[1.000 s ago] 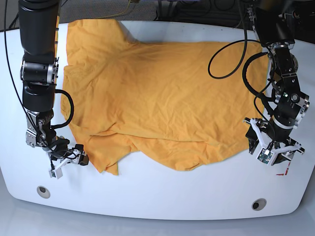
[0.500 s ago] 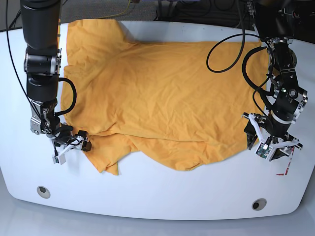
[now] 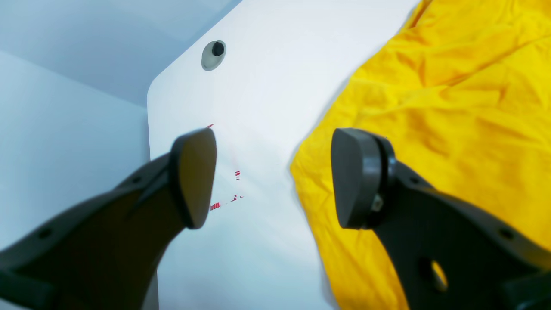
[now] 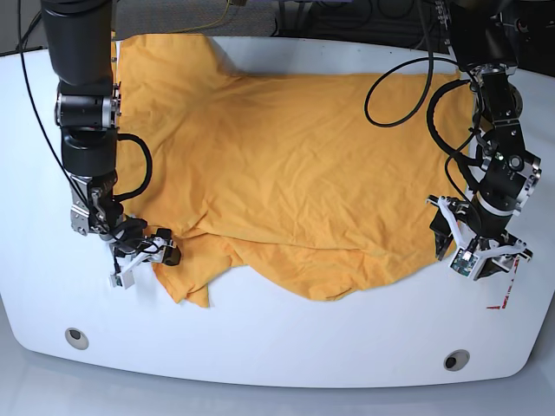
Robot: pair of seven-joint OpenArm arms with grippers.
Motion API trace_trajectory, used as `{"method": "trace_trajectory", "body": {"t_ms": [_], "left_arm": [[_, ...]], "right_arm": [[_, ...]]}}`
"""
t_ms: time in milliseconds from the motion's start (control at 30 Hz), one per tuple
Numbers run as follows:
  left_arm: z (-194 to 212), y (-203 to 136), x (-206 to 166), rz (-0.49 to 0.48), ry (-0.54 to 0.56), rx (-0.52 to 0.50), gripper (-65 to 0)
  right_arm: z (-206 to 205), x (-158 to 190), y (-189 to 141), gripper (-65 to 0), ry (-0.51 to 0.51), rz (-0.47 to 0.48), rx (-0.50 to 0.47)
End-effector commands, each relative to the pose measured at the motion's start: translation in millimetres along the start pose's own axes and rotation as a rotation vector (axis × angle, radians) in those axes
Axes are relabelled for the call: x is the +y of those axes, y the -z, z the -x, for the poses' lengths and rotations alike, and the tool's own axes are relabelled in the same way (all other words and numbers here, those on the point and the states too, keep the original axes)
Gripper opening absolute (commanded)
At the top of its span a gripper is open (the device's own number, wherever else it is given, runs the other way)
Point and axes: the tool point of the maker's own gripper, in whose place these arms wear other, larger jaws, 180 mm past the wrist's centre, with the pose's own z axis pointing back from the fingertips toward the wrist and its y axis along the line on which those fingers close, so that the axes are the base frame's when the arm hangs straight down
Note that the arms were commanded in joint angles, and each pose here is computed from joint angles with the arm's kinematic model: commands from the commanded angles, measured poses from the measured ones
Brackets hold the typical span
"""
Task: Layout the t-shirt on the table in an organized manner, then fold the t-shirt properly
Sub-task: 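Move both grippers down beside the t-shirt hem corners, then grasp the hem corners with both grippers and pull them outward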
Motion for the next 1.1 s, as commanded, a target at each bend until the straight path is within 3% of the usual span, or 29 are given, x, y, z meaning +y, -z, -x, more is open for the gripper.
{"method": "trace_trajectory", "body": {"t_ms": [0, 233, 333, 367, 533, 667, 1067], "left_arm": [[-13.3, -3.2, 10.7, -0.030, 0.003, -0.045, -25.7], [-8.9, -3.4, 7.5, -0.022, 0.003, -0.036, -25.7], [-8.8, -3.5, 7.9, -0.023, 0.004, -0.035, -25.7], [-8.0, -3.7, 8.0, -0.023, 0.003, -0.033, -25.7], [-3.0, -4.1, 4.7, -0.016, 0.004, -0.022, -25.7], [-1.4, -4.3, 3.5, -0.013, 0.004, -0.018, -25.7], [-0.6, -4.0, 2.5, -0.011, 0.002, -0.016, -25.7]], "right_arm": [[-30.3, 7.9, -2.2, -27.0, -0.015, -0.022, -0.067], [-31.3, 9.9, -1.4, -30.5, -0.016, -0.026, -0.069], [-32.9, 10.9, -1.0, -39.2, -0.016, -0.027, -0.072], [-32.9, 10.9, -1.0, -45.6, -0.016, -0.027, -0.072], [-46.1, 14.0, -1.9, -64.4, -0.026, -0.031, -0.091], [-51.6, 14.5, -3.6, -65.0, -0.036, -0.030, -0.074], [-134.5, 33.6, -30.8, -65.0, -0.163, -0.036, -0.151]]}}
